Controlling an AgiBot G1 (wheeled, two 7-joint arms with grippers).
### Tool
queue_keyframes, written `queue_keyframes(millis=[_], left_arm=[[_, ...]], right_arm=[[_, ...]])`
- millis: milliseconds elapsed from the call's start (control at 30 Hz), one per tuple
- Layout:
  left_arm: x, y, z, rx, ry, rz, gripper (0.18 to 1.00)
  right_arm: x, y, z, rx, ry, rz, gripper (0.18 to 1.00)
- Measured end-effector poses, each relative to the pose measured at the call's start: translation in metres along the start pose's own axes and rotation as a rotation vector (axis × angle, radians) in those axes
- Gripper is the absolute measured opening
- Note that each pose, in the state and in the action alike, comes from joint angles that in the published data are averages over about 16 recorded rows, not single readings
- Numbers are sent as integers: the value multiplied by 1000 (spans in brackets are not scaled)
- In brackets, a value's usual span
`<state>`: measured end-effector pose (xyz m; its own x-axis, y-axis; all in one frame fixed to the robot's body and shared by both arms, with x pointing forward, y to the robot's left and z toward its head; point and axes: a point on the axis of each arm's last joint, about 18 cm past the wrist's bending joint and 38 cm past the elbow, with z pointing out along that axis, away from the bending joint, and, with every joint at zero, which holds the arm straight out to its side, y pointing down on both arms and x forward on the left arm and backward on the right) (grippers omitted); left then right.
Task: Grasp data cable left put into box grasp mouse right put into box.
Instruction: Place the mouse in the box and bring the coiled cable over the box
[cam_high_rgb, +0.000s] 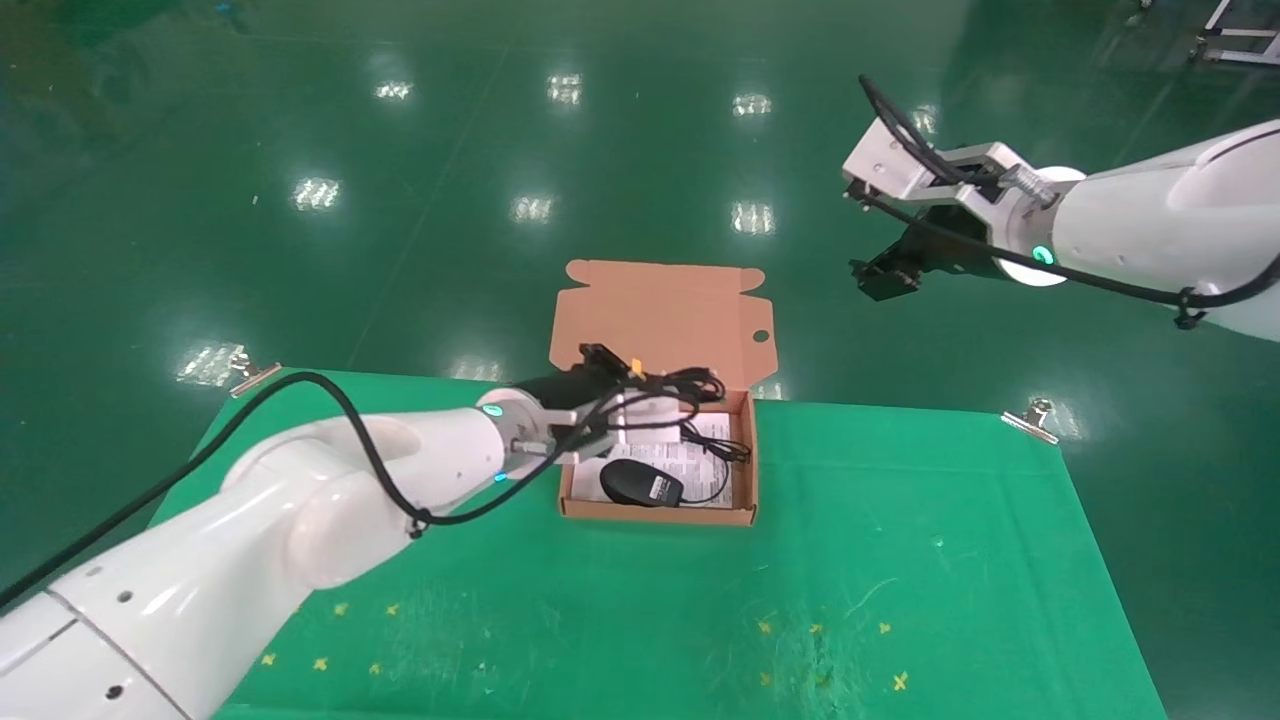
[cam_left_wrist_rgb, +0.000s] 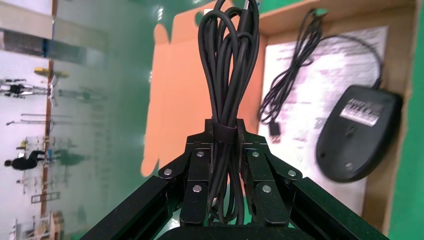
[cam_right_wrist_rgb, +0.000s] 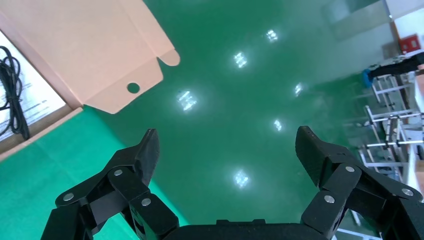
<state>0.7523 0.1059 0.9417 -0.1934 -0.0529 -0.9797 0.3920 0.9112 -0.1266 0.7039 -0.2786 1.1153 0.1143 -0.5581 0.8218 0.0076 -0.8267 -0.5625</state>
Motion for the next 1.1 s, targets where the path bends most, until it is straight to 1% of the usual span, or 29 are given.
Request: queue_keyframes(millis=[300, 533, 733, 900, 1100], left_arm=[[15, -7, 5, 19, 40, 15, 260], [19, -9, 6, 23, 54, 22, 261], [18, -9, 6, 22, 55, 22, 280], [17, -8, 5, 22, 51, 22, 317], [11, -6, 2, 26, 37, 5, 402]], right_arm=[[7, -2, -12, -3, 30, 0, 1000], [8, -1, -14, -4, 37, -3, 1000], [8, -1, -14, -5, 37, -3, 1000], [8, -1, -14, -5, 36, -1, 1000], [9, -2, -14, 0, 39, 0, 1000]])
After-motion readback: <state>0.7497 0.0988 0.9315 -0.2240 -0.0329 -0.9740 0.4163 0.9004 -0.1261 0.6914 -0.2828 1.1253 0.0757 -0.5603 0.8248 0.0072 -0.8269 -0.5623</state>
